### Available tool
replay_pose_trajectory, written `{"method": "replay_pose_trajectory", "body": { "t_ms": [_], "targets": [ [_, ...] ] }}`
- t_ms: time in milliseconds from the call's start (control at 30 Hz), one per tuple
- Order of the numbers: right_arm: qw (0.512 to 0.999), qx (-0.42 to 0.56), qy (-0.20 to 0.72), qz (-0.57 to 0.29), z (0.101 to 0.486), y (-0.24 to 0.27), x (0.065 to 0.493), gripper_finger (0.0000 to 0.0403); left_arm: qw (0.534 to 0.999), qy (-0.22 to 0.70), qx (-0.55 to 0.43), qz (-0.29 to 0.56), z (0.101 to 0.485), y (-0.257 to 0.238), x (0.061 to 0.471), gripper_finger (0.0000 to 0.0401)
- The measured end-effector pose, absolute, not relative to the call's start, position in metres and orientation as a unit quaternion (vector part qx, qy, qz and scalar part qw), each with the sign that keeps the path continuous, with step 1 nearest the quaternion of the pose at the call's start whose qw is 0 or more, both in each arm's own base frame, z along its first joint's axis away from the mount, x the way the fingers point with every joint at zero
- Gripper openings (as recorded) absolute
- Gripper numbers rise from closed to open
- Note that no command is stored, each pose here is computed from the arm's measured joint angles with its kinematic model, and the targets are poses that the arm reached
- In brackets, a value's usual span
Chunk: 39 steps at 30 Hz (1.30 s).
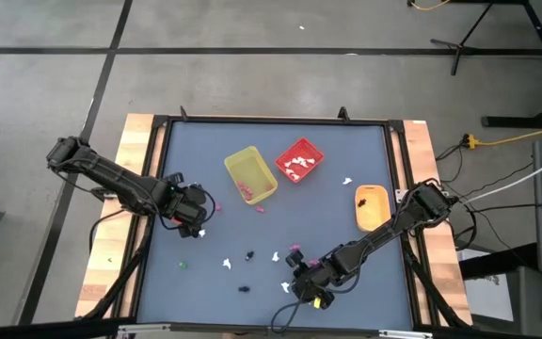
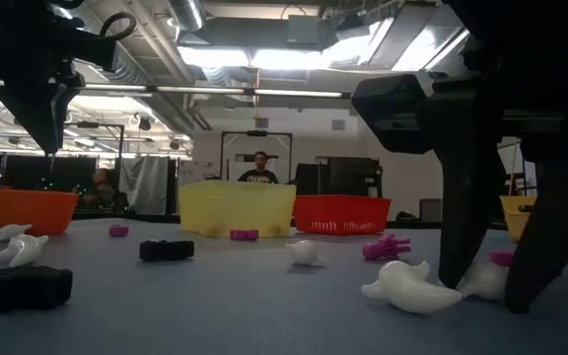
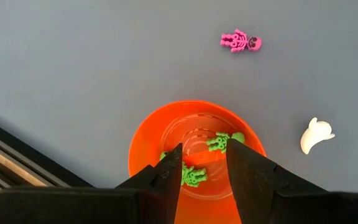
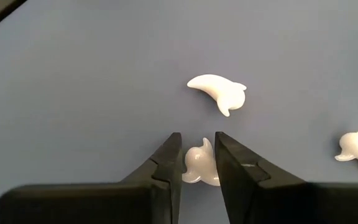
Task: Sort Halloween decoration
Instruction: Put the white ghost toy into the red bin
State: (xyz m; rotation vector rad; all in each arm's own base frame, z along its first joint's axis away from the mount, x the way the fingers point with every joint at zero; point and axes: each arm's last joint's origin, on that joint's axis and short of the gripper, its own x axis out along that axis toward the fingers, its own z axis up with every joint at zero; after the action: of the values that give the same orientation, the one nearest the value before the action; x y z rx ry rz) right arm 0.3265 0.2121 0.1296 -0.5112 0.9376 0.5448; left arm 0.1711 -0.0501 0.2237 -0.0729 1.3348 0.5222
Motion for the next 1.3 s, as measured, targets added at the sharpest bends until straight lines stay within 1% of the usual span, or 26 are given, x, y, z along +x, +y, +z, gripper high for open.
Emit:
{"method": "replay_pose_trajectory", "body": {
  "t_ms": [267, 500, 633, 867, 1167, 1233, 1300],
  "targets": [
    [0.826, -0.24, 0.441, 0.256, 0.131, 0.212, 0.327, 0.0081, 0.753, 0.611, -0.034, 0.239, 0.224, -0.05, 0.171, 0.0109],
    [0.835, -0.249, 0.427, 0.241, 0.148, 0.217, 0.338, 0.008, 0.753, 0.611, -0.034, 0.239, 0.224, -0.05, 0.171, 0.0109],
    [0.822, -0.285, 0.438, 0.227, 0.158, 0.217, 0.34, 0.008, 0.754, 0.611, -0.034, 0.239, 0.224, -0.05, 0.171, 0.0109],
    [0.812, -0.308, 0.453, 0.2, 0.171, 0.216, 0.343, 0.008, 0.754, 0.611, -0.034, 0.239, 0.224, -0.05, 0.171, 0.0109],
    [0.807, -0.296, 0.46, 0.222, 0.171, 0.217, 0.341, 0.008, 0.754, 0.611, -0.034, 0.239, 0.224, -0.05, 0.171, 0.0109],
    [0.81, -0.289, 0.462, 0.218, 0.171, 0.216, 0.342, 0.008, 0.754, 0.611, -0.034, 0.239, 0.224, -0.05, 0.171, 0.0108],
    [0.82, -0.257, 0.471, 0.198, 0.17, 0.213, 0.344, 0.008, 0.754, 0.611, -0.034, 0.239, 0.224, -0.05, 0.171, 0.0108]
  ]
}}
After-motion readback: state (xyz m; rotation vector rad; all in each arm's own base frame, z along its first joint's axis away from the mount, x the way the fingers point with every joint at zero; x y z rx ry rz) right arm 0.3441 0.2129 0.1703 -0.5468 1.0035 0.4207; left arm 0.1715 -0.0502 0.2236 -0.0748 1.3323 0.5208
